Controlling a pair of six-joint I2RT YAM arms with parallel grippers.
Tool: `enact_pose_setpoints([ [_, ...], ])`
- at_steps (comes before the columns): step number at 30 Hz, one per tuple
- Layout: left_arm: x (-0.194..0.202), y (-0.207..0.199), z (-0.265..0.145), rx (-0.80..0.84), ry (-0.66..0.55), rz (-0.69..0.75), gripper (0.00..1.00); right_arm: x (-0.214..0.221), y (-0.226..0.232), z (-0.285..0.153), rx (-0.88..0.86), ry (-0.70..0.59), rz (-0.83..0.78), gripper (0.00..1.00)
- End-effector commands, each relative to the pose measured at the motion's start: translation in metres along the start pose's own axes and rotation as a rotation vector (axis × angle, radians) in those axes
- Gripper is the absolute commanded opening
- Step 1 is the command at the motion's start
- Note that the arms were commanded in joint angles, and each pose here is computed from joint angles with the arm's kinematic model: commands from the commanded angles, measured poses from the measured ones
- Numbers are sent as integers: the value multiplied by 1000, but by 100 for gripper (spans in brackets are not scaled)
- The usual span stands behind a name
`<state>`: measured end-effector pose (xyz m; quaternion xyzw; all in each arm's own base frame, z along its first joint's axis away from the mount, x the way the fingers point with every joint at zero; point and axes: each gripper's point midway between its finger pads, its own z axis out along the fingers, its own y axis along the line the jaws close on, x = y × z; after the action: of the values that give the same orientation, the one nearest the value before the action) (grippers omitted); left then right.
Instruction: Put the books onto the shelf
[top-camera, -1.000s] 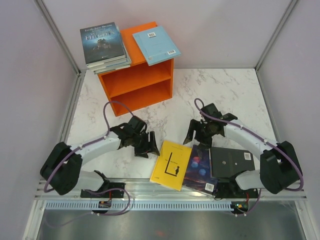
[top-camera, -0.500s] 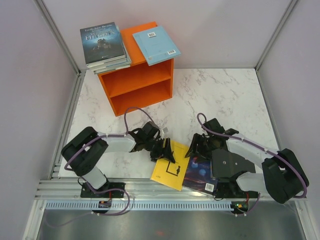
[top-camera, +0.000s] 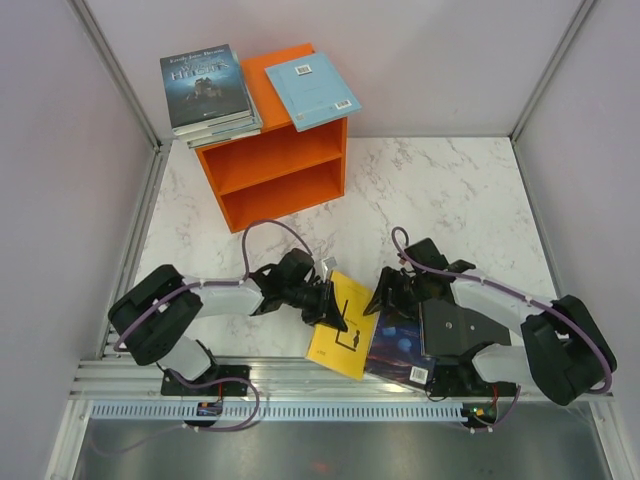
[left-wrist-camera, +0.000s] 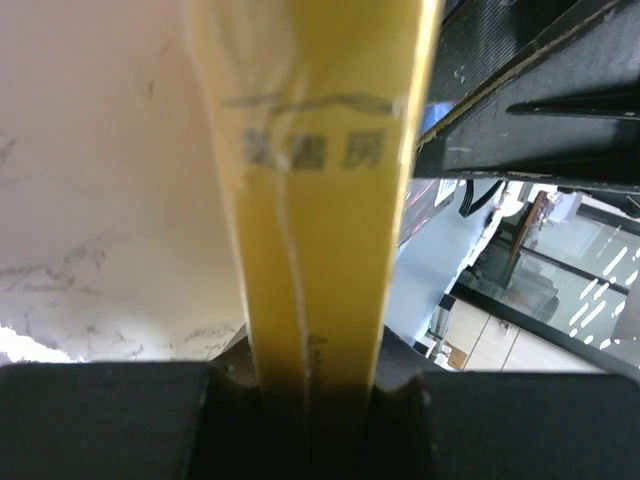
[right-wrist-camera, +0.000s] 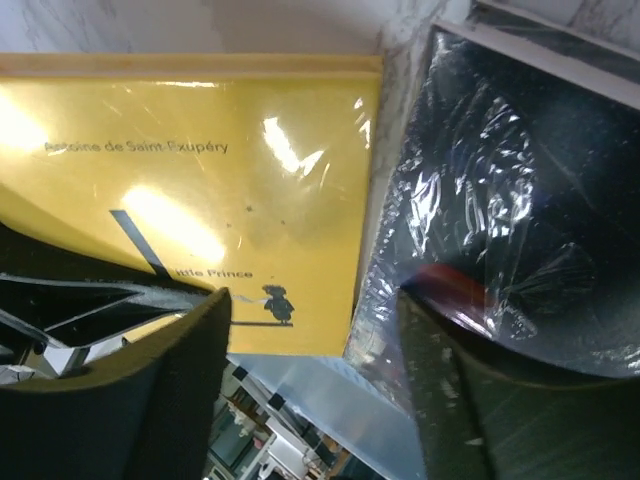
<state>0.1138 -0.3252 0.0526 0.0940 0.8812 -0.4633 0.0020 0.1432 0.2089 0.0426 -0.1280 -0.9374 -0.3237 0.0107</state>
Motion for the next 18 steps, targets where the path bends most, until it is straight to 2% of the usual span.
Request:
enact_pose_setpoints([
  [1,4,22,-14,-152,-37,-48,2,-21,-20,-6,140,-119,-66,75],
  [3,-5,9,-31,-126,-94,-38,2,-35,17,-24,47,-185,-123,87],
  [6,-19,-6,-54,-81,-179,-82,2,-47,65,-49,-78,-246,-188,98],
  [10,-44,-44,-92,40,-318,-95,2,-46,107,-61,-232,-222,-198,98],
  [13,-62,-74,-115,163,-398,-141,2,-40,117,-60,-318,-197,-167,98],
  [18,-81,-120,-146,354,-517,-111,2,-38,126,-65,-383,-198,-146,98],
])
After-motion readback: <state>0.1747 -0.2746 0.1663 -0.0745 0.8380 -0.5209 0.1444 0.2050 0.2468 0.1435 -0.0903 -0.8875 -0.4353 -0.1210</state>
